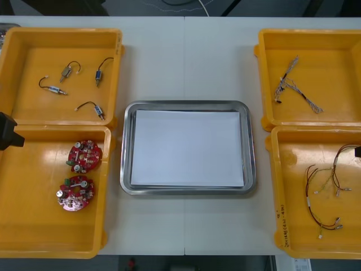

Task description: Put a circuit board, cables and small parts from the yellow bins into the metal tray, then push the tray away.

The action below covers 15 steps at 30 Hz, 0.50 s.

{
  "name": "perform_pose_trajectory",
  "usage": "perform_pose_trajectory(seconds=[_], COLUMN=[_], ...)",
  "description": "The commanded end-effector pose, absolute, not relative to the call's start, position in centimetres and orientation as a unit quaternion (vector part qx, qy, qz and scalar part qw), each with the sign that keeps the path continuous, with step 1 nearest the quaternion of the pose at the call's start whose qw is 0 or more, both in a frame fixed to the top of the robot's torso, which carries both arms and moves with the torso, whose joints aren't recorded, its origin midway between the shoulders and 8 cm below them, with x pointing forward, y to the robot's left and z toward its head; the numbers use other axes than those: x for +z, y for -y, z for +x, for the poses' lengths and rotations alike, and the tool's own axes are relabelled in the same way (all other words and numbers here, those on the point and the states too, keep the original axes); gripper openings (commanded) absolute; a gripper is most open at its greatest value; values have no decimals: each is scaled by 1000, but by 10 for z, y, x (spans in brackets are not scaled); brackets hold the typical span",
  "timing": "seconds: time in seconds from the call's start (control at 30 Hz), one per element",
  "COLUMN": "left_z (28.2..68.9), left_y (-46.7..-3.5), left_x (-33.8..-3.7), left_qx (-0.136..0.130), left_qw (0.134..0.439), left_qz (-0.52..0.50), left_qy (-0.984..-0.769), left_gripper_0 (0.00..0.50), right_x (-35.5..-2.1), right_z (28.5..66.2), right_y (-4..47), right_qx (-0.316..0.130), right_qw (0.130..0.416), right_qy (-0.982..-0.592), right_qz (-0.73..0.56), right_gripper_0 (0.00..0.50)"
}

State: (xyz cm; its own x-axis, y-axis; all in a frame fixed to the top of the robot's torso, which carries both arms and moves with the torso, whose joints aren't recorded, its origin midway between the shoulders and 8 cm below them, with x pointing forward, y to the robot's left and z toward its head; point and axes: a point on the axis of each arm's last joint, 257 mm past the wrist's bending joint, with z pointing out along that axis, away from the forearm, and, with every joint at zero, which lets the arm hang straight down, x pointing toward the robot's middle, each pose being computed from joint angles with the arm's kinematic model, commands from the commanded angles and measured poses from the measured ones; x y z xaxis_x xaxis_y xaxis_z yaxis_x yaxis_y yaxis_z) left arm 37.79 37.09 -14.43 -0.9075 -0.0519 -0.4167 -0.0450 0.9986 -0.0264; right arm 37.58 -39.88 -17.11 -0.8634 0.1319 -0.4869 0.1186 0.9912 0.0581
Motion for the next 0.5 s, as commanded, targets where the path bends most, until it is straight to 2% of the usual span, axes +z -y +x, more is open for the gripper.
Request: perform_pose_trajectory(seconds=[0.03,0.5], left_z=[372,372], left_y=[-384,-384], left_x=[-133,-133], left_qx=[19,19], left_qw=[220,220], left_qz=[-2,-2], left_qy=[-975,-975], left_gripper_0=[500,500], right_x=[-166,-166], right_z=[371,371], right_y=[411,411], right_qx=[-4,-4], right_qw=[252,252], right_qy=[-965,-965], right_qz=[77,77], right_gripper_0=[500,500])
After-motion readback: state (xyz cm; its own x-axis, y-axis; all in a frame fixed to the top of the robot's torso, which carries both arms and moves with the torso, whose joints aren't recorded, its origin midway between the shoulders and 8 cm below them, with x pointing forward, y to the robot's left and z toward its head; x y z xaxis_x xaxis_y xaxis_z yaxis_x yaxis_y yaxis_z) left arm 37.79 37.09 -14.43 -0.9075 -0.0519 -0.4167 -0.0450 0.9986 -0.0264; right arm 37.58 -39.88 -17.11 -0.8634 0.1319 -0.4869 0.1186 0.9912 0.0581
